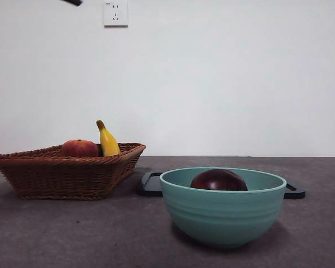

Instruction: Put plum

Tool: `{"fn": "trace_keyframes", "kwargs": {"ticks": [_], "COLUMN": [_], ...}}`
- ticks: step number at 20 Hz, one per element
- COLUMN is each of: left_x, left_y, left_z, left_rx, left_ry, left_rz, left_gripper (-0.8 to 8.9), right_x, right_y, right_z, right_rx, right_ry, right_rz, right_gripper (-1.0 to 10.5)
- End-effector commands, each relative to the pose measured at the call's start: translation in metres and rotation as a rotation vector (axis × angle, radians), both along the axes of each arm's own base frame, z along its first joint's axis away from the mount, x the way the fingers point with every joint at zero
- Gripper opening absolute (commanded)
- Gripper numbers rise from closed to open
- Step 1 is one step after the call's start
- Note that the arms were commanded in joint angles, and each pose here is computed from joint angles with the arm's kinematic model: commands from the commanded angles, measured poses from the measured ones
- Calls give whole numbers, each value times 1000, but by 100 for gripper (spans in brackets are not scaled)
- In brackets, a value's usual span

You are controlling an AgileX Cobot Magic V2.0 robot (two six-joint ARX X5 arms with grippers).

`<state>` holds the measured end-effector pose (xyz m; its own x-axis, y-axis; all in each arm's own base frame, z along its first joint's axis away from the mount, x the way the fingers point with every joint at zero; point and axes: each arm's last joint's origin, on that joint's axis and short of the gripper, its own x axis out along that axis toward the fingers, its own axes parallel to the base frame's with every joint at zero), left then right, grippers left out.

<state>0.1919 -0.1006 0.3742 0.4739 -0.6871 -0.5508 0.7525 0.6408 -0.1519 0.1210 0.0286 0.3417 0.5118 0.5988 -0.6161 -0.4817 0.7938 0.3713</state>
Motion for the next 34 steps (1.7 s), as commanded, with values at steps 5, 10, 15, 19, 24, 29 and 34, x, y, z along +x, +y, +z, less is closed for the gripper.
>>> {"fn": "trace_keyframes", "kwargs": {"ticks": [5, 10, 15, 19, 24, 29, 34], "left_x": [-28, -40, -40, -40, -40, -40, -40], "left_y": [11, 14, 14, 14, 14, 14, 14], "left_z": [-62, -68, -68, -68, -68, -68, -68], "left_rx": [-82, -74, -76, -76, -75, -75, -76], "left_ry": [244, 289, 286, 286, 282, 282, 282], "left_rz": [-103, -120, -121, -121, -123, -123, -123], "left_gripper": [405, 404, 404, 404, 404, 404, 404], "right_x": [5, 16, 31, 47, 67, 82, 90], "right_y": [5, 16, 31, 49, 78, 99, 109], "right_z": [1, -10, -48, -90, -117, -141, -155], "right_rx": [1, -16, -35, -68, -150, -236, -247], "right_ry": [25, 99, 222, 260, 263, 259, 269], "right_rz": [31, 89, 111, 82, 72, 66, 59], "right_gripper": [397, 397, 396, 394, 356, 273, 174]}}
